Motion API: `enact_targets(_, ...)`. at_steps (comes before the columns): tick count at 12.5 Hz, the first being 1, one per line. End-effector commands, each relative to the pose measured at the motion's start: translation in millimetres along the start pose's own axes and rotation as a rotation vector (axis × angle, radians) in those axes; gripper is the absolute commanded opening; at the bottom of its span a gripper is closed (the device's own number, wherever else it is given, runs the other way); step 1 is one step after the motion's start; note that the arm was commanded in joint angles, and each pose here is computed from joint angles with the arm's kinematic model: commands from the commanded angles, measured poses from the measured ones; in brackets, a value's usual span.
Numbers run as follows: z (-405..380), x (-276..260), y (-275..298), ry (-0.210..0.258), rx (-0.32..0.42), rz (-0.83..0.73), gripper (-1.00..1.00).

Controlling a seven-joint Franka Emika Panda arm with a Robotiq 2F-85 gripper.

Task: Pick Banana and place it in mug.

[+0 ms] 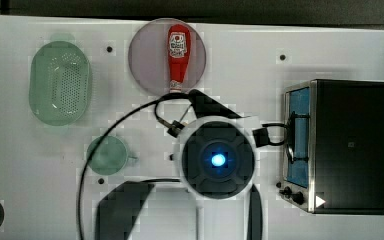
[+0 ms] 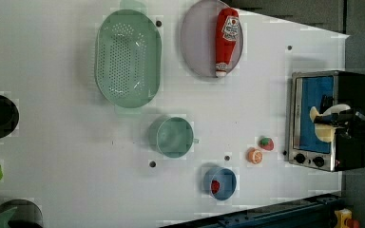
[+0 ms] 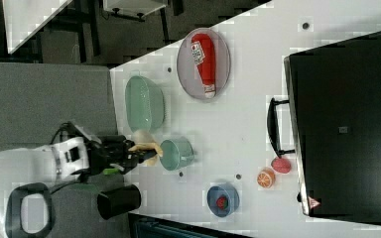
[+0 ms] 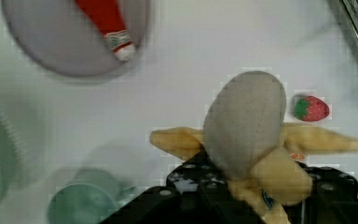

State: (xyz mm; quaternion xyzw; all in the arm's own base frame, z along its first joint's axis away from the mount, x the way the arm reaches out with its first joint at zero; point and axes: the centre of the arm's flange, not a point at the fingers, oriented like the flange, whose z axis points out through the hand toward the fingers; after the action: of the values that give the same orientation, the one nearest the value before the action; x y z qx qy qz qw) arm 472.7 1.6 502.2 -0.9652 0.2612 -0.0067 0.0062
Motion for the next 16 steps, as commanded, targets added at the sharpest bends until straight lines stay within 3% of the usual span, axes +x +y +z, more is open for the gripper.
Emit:
enact_targets(1,9,-26,-27,-0.058,-0.057,0.045,-0.26)
enact_targets(5,23,-83,-98,-0.051,-0.103,0.135,-0.26)
enact_targets(8,50,-121,-146,-0.112,-0.085,0.164,-0.26)
enact_targets(12,99,-141,-197,-0.110,-0.032,0.226,-0.26)
enact_targets(16,161,-153,-223,-0.161,-0.026,0.316,-0.26)
